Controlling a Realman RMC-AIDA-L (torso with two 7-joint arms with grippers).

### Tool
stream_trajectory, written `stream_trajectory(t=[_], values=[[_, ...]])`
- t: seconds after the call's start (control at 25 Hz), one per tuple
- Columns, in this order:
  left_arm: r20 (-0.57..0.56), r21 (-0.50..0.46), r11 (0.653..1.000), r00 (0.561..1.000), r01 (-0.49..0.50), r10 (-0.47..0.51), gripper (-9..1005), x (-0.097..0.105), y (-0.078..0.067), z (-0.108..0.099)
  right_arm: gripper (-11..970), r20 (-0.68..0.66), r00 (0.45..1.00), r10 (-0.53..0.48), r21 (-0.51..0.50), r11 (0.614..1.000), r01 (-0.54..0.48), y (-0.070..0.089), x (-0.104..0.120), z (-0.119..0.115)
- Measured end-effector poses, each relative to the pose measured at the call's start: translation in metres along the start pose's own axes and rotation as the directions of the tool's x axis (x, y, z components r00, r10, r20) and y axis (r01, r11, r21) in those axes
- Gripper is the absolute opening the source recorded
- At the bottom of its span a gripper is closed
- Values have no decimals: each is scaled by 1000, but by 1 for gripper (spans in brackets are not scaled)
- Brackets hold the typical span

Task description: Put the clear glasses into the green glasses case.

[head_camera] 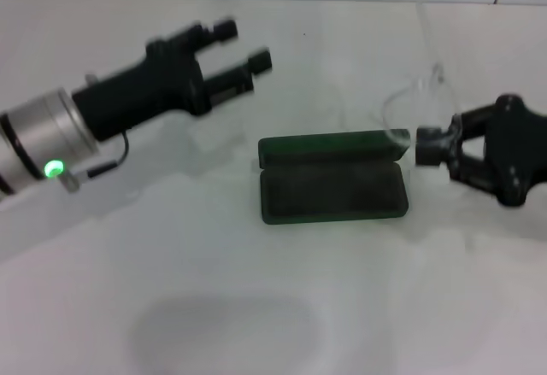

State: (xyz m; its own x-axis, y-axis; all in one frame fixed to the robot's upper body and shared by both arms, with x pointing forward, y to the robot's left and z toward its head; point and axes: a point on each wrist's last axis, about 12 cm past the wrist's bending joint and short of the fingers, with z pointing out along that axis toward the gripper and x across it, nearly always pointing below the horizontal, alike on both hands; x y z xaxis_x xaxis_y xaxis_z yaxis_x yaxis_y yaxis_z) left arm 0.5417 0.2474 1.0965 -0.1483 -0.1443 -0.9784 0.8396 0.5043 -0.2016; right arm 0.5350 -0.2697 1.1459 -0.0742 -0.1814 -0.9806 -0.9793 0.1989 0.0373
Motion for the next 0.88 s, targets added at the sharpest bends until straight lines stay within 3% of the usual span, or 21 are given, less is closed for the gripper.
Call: stream_trajectory(t=[0.16, 0.48, 0.68, 0.88], values=[[33, 45, 998, 999, -31, 30, 759, -16, 4, 14, 123, 12, 1000, 23, -76, 997, -22, 5, 6, 7], [63, 188, 974, 991, -128, 118, 759, -35, -7, 61, 123, -9, 996, 84, -160, 983, -84, 7, 12, 24], [13, 265, 946, 982, -186, 190, 759, -24, -21, 82, 123, -37, 995, 97, -213, 972, -103, 9, 11, 35], [-33, 287, 939, 978, -187, 205, 759, -10, -28, 85, 123, -32, 996, 79, -208, 975, -84, 10, 12, 35]])
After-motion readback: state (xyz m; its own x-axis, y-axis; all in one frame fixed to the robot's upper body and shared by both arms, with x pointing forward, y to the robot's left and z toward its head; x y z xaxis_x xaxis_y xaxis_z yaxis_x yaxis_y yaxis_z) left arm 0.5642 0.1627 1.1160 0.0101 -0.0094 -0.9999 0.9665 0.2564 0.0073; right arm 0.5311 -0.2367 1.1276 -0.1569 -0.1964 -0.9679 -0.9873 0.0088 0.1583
